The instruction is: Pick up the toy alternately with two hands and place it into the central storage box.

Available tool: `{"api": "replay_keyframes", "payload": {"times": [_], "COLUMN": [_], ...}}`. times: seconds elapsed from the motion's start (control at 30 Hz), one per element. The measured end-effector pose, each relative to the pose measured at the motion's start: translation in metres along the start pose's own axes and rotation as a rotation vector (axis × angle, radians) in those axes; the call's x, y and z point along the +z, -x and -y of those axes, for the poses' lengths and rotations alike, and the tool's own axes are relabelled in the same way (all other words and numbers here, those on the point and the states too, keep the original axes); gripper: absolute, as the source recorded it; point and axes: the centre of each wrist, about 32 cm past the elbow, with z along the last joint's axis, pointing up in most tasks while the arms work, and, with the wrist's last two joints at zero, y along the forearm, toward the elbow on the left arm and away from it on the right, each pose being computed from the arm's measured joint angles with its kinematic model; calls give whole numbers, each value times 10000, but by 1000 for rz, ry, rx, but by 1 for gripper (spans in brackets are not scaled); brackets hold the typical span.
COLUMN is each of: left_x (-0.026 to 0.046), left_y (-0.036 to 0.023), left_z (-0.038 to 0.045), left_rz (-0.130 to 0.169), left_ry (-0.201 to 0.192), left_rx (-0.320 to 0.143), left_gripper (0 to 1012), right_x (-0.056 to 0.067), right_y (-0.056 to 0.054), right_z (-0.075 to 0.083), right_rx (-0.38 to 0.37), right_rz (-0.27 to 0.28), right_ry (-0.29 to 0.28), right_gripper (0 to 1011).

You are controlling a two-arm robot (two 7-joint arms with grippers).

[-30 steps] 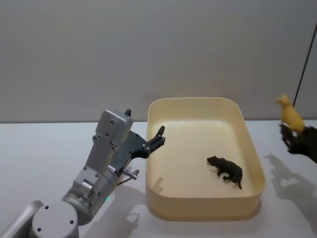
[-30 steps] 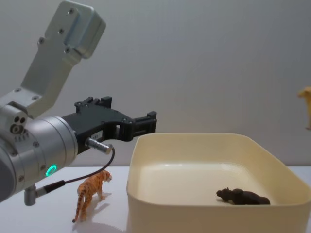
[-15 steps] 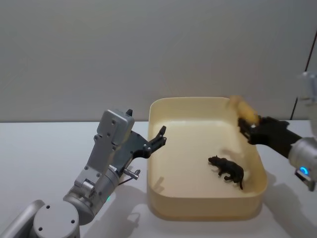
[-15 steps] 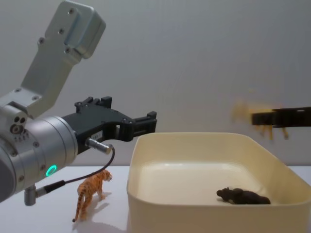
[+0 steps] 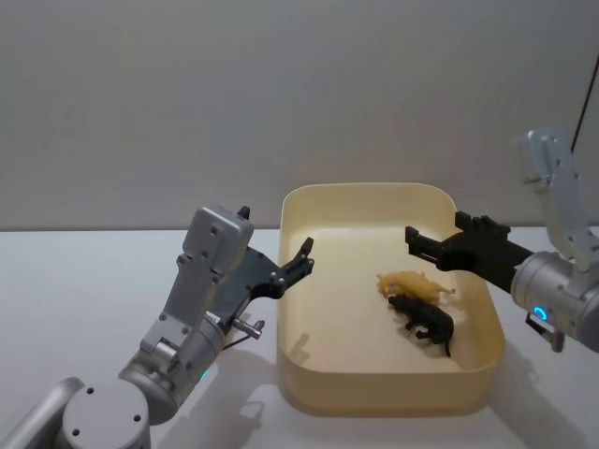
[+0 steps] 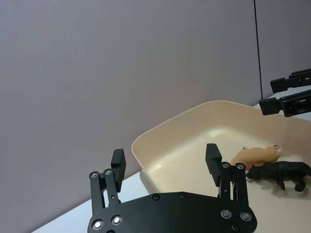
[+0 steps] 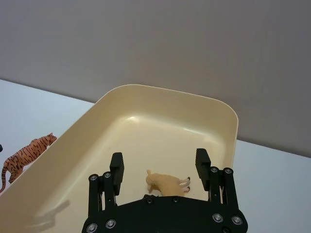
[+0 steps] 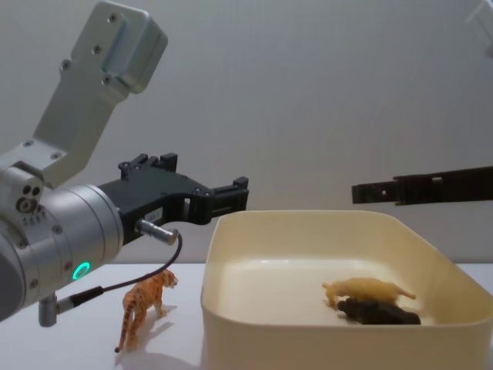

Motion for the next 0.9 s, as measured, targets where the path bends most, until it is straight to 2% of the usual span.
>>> {"api": "replay_keyframes", "payload": {"times": [0.17, 0.43, 0.63, 0.9], "left_x": [0, 30, 78, 117], "left_y": [0, -12, -33, -87], "left_z": [0, -51, -144, -239], "left_rz": [0, -8, -37, -95], "left_ry": [0, -21, -70, -157], "left_rx": [0, -1, 9, 23], "left_gripper": [1001, 1001, 1001, 1001], "right_x": [12, 24, 28, 33], "right_y": [20, 40, 49, 57], "right_z": [-26, -53, -65, -75], "right_rx": [6, 13, 16, 18], "right_rz": [3, 5, 6, 7], "right_ry": [3, 8, 10, 11], "right_gripper": [992, 1001, 1001, 1001]}}
